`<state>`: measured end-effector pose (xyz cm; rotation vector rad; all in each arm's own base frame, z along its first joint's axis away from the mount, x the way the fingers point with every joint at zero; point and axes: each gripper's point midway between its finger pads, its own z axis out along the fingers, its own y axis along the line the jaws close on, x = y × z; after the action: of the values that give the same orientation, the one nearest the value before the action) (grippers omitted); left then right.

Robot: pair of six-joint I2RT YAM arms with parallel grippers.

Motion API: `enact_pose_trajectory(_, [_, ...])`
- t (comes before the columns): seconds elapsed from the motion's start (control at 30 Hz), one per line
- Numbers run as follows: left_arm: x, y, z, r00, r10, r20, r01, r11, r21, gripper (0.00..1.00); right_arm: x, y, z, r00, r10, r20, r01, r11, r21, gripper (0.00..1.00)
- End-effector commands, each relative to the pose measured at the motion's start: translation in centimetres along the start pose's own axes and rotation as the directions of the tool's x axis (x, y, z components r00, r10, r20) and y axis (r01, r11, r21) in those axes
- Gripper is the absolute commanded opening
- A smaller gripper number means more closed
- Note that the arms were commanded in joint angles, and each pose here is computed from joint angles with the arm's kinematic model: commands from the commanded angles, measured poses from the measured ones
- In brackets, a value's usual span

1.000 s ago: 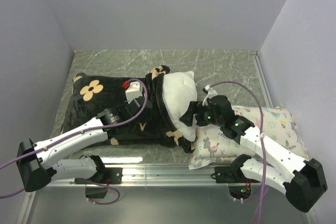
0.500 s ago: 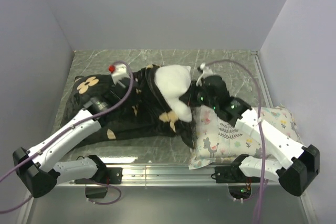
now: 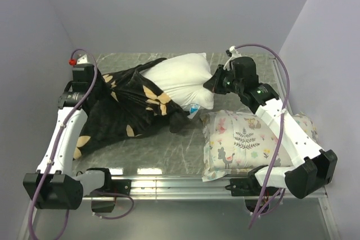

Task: Remove the pillowcase from the pillow

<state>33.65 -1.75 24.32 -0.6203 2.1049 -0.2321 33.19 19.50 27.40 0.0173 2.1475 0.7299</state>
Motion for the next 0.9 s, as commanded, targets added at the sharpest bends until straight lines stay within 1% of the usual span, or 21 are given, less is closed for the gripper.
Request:
enact_pose_trajectory(0.0, [-3.8, 0.4, 0.0, 0.993, 0.061, 0.098, -0.062, 0.998, 0.013, 0.01, -4.1, -2.1, -1.4, 0.987, -0.017, 0.157, 0.003, 0.996, 0.090, 0.00])
enact_pose_trajectory(0.03, [-4.0, -0.8, -0.3, 0.991, 0.073, 0.111, -0.079, 0.996, 0.047, 0.01, -3.8, -1.8, -1.4, 0.988, -0.015, 0.152, 0.004, 0.997, 0.074, 0.00])
enact_pose_trajectory(0.07, [-3.0, -3.4, -0.8, 0.987, 0.125, 0.104, -0.137, 0.984, 0.115, 0.04, -3.2, -1.8, -1.1, 0.989, -0.010, 0.147, 0.000, 0.998, 0.067, 0.00])
enact_pose_trajectory(0.1, [-3.1, -5.0, -1.2, 0.982, 0.147, 0.118, -0.165, 0.973, 0.159, 0.08, -3.0, -1.6, -1.0, 0.989, -0.002, 0.145, -0.006, 0.998, 0.055, 0.00])
enact_pose_trajectory(0.2, [-0.6, -7.7, -1.3, 0.970, 0.233, 0.072, -0.243, 0.948, 0.206, 0.13, -2.2, -1.2, -0.5, 0.992, -0.008, 0.129, 0.001, 0.998, 0.055, 0.00])
enact_pose_trajectory(0.27, [1.3, -9.3, -1.7, 0.958, 0.282, 0.050, -0.286, 0.925, 0.251, 0.23, -1.7, -1.1, -0.1, 0.993, -0.002, 0.119, -0.004, 0.999, 0.053, 0.00])
enact_pose_trajectory(0.3, [2.1, -9.6, -2.0, 0.954, 0.296, 0.041, -0.296, 0.919, 0.261, 0.38, -1.7, -1.1, 0.0, 0.993, 0.001, 0.119, -0.007, 0.999, 0.053, 0.00])
enact_pose_trajectory(0.33, [2.8, -9.9, -2.3, 0.950, 0.310, 0.037, -0.308, 0.912, 0.270, 0.48, -1.5, -1.1, 0.2, 0.993, 0.001, 0.114, -0.008, 0.998, 0.056, 0.00])
enact_pose_trajectory(0.37, [3.9, -10.7, -2.9, 0.943, 0.330, 0.035, -0.325, 0.900, 0.289, 0.56, -1.3, -1.0, 0.3, 0.994, -0.002, 0.108, -0.004, 0.998, 0.055, 0.00])
enact_pose_trajectory(0.4, [4.3, -10.9, -3.7, 0.942, 0.333, 0.043, -0.329, 0.894, 0.304, 0.61, -1.3, -1.1, 0.4, 0.994, 0.000, 0.107, -0.006, 0.998, 0.059, 0.00])
enact_pose_trajectory(0.43, [5.9, -11.4, -4.3, 0.936, 0.352, 0.023, -0.340, 0.882, 0.328, 0.67, -1.2, -1.2, 0.5, 0.995, 0.002, 0.104, -0.008, 0.998, 0.061, 0.00])
enact_pose_trajectory(0.5, [7.4, -11.1, -5.5, 0.932, 0.361, 0.024, -0.348, 0.874, 0.338, 0.71, -1.2, -1.2, 0.6, 0.995, -0.003, 0.104, -0.004, 0.998, 0.065, 0.00])
enact_pose_trajectory(0.53, [9.0, -11.9, -6.5, 0.927, 0.374, 0.014, -0.352, 0.858, 0.375, 0.72, -1.1, -1.3, 0.7, 0.995, 0.000, 0.101, -0.007, 0.998, 0.068, 0.00])
enact_pose_trajectory(0.57, [9.9, -11.8, -7.0, 0.925, 0.381, 0.004, -0.354, 0.856, 0.378, 0.72, -1.2, -1.3, 0.7, 0.995, -0.002, 0.103, -0.005, 0.998, 0.067, 0.00])
enact_pose_trajectory(0.63, [12.1, -10.8, -7.0, 0.925, 0.378, -0.024, -0.348, 0.873, 0.342, 0.72, -1.2, -1.2, 0.8, 0.995, -0.001, 0.102, -0.006, 0.998, 0.064, 0.00])
enact_pose_trajectory(0.67, [14.0, -10.7, -7.5, 0.911, 0.409, -0.052, -0.368, 0.864, 0.345, 0.73, -1.2, -1.1, 0.8, 0.995, -0.001, 0.101, -0.006, 0.998, 0.062, 0.00])
enact_pose_trajectory(0.7, [15.4, -9.5, -6.8, 0.901, 0.427, -0.070, -0.390, 0.872, 0.297, 0.73, -1.1, -1.0, 0.9, 0.995, -0.002, 0.098, -0.004, 0.998, 0.060, 0.00])
enact_pose_trajectory(0.73, [16.4, -9.3, -6.8, 0.911, 0.403, -0.089, -0.366, 0.889, 0.276, 0.73, -1.1, -0.9, 0.9, 0.995, -0.003, 0.099, -0.003, 0.998, 0.062, 0.00])
enact_pose_trajectory(0.77, [17.8, -9.3, -7.1, 0.903, 0.418, -0.104, -0.377, 0.884, 0.276, 0.73, -1.1, -1.0, 0.9, 0.995, -0.005, 0.100, -0.002, 0.998, 0.063, 0.00])
enact_pose_trajectory(0.8, [19.1, -8.0, -6.7, 0.893, 0.430, -0.131, -0.394, 0.889, 0.233, 0.74, -1.1, -0.9, 0.8, 0.995, -0.004, 0.100, -0.002, 0.998, 0.061, 0.00])
enact_pose_trajectory(0.87, [20.0, -7.6, -6.8, 0.911, 0.395, -0.123, -0.367, 0.909, 0.197, 0.74, -0.9, -0.8, 0.8, 0.995, -0.009, 0.099, 0.003, 0.998, 0.060, 0.00])
